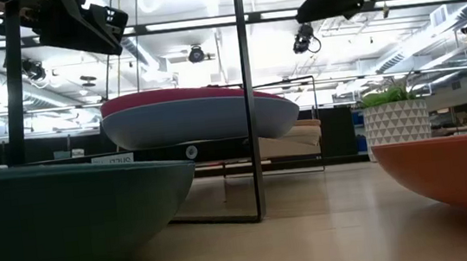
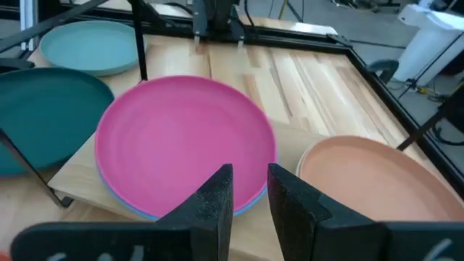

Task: Place and stack plates onto a shelf
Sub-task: Stack the dark orange plate on top of the pink plate on the shelf

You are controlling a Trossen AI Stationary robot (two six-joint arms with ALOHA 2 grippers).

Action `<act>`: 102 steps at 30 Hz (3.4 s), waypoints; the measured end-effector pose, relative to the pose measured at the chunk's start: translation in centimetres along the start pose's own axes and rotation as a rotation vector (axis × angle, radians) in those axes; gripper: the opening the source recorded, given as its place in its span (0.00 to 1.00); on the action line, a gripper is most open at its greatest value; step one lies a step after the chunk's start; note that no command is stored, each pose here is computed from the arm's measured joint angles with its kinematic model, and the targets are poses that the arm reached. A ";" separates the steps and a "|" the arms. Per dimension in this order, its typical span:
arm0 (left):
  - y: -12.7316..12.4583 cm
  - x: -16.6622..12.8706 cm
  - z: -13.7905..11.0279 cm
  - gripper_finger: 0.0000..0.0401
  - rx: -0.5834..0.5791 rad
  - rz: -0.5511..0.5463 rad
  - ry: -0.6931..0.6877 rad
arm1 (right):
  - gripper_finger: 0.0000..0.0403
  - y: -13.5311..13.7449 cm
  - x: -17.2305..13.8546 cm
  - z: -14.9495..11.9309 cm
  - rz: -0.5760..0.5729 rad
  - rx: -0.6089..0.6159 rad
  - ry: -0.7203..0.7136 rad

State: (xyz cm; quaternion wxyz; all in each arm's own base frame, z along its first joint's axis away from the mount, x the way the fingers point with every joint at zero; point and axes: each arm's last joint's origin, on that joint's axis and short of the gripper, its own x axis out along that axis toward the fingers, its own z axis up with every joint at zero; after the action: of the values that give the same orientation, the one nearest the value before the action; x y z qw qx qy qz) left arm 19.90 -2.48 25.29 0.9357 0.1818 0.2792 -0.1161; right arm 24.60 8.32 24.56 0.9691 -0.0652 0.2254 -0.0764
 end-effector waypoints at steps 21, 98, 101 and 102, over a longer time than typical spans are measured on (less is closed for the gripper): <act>0.0 0.0 0.0 0.13 0.000 0.001 -0.002 | 0.23 -0.3 0.2 0.3 0.006 -0.074 -0.023; -0.4 -1.7 5.0 0.13 -0.182 0.154 -0.333 | 0.48 7.8 3.1 -6.6 0.242 0.217 0.740; -0.4 -1.7 4.9 0.13 -0.187 0.197 -0.310 | 0.49 7.7 3.3 -7.1 0.230 0.207 0.771; -0.3 -1.7 4.8 0.13 -0.188 0.207 -0.299 | 0.49 7.7 3.4 -7.3 0.224 0.204 0.782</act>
State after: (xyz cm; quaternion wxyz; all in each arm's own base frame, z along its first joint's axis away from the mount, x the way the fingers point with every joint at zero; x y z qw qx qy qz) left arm 20.72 -4.54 29.89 0.9865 0.1020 0.1264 -0.0187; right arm 25.27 14.62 15.40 0.8143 0.0898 0.5733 -0.0113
